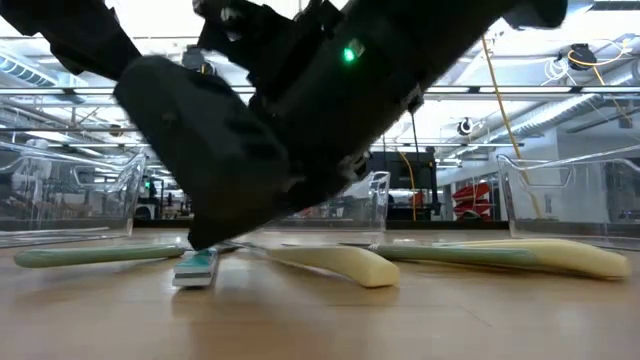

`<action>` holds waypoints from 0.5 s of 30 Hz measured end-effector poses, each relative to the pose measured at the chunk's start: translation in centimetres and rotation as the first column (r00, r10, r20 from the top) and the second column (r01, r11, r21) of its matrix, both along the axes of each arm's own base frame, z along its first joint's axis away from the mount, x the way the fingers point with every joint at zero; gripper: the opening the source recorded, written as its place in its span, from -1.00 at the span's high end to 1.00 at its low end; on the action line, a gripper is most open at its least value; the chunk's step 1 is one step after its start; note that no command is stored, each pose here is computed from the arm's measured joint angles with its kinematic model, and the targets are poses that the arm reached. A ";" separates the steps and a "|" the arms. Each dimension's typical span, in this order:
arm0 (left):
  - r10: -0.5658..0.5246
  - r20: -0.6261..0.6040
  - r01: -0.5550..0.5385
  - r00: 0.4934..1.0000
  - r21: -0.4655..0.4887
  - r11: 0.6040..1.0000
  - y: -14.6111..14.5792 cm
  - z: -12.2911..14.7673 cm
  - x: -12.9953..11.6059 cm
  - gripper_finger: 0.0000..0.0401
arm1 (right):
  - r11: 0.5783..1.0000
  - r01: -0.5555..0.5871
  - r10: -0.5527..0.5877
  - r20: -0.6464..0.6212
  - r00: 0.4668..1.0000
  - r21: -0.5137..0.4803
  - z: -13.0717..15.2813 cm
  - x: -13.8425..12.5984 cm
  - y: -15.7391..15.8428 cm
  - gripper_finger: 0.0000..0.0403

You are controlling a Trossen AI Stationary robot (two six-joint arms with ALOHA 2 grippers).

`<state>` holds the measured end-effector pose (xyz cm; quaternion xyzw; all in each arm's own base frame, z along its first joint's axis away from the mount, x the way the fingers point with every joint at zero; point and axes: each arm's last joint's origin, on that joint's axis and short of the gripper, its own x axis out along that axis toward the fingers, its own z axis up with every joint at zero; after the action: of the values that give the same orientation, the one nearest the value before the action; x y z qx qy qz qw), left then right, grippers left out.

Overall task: Sort silverware by color (type)
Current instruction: Put the white and blue patterned knife into the bottom left transparent bin

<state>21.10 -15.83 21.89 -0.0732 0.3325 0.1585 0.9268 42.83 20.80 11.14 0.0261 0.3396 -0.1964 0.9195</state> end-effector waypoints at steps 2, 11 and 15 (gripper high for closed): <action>0.000 0.000 0.000 1.000 0.000 1.000 0.0 0.0 0.0 0.46 | 1.000 -0.003 0.003 0.019 1.000 0.006 -0.3 0.3 0.1 0.38; 0.000 -0.003 0.000 1.000 0.002 1.000 0.0 0.0 0.0 0.46 | 0.999 0.004 -0.004 -0.016 1.000 -0.034 -1.2 0.5 -0.7 0.38; -0.001 -0.004 0.001 1.000 0.003 1.000 0.0 0.0 0.0 0.46 | 0.998 -0.036 0.032 -0.069 0.997 -0.056 -1.4 0.3 -0.8 0.38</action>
<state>21.08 -15.82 21.86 -0.0716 0.3340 0.1587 0.9263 43.16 20.03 9.78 -0.0126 0.3653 -0.1909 0.9110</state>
